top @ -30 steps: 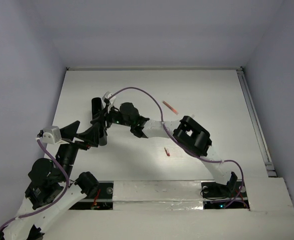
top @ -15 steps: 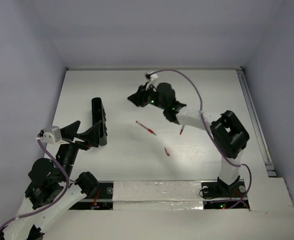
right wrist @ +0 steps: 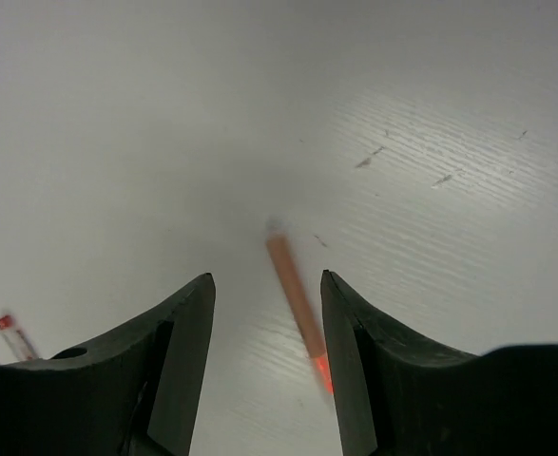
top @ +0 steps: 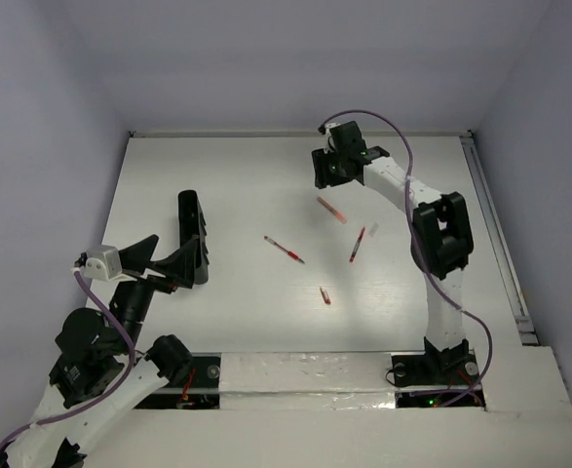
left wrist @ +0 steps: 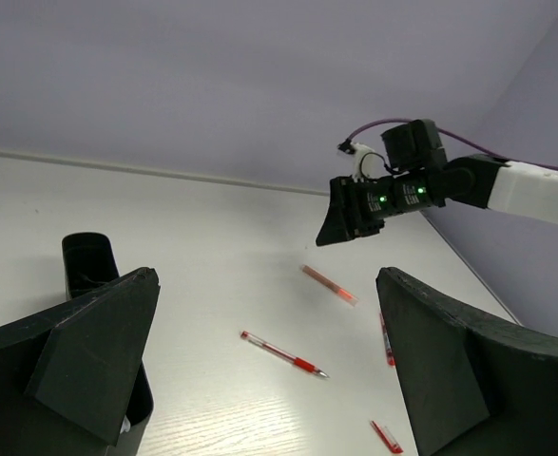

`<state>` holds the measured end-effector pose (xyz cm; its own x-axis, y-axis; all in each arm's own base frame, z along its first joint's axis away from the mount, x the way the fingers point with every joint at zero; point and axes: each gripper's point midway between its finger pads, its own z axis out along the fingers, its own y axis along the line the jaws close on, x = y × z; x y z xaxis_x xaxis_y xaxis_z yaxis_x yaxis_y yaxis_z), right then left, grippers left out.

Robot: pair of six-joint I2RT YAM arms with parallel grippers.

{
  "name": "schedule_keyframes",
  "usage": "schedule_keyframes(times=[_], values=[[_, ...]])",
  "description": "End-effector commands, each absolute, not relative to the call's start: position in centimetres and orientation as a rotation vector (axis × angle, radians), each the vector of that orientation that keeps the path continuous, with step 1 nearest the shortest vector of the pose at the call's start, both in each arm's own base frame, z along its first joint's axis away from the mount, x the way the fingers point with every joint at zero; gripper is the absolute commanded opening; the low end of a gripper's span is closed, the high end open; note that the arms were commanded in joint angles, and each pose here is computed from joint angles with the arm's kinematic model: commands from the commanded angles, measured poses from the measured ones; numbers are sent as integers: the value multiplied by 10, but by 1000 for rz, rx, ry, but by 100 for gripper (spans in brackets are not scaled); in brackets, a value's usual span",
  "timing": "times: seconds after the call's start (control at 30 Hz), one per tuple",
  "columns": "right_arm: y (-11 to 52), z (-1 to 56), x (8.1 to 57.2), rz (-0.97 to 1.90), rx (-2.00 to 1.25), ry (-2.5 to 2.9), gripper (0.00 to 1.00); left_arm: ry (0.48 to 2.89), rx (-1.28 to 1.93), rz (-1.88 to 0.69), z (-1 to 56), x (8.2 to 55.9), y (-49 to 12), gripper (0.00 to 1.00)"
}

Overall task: Sort the stationery into containers
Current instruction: Pick up the pen from the center of the board.

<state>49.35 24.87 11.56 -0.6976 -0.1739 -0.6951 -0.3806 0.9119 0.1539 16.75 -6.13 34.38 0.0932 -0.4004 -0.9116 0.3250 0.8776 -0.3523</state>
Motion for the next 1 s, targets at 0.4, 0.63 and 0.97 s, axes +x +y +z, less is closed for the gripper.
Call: schedule_keyframes(times=[0.4, 0.63, 0.97], values=[[233, 42, 491, 167, -701, 2585, 46, 1372, -39, -541, 347, 174, -72, 99], [230, 15, 492, 140, -734, 2628, 35, 1368, -43, -536, 348, 174, -70, 99], [243, 60, 519, 169, -640, 2482, 0, 1365, -48, -535, 348, 174, -69, 99]])
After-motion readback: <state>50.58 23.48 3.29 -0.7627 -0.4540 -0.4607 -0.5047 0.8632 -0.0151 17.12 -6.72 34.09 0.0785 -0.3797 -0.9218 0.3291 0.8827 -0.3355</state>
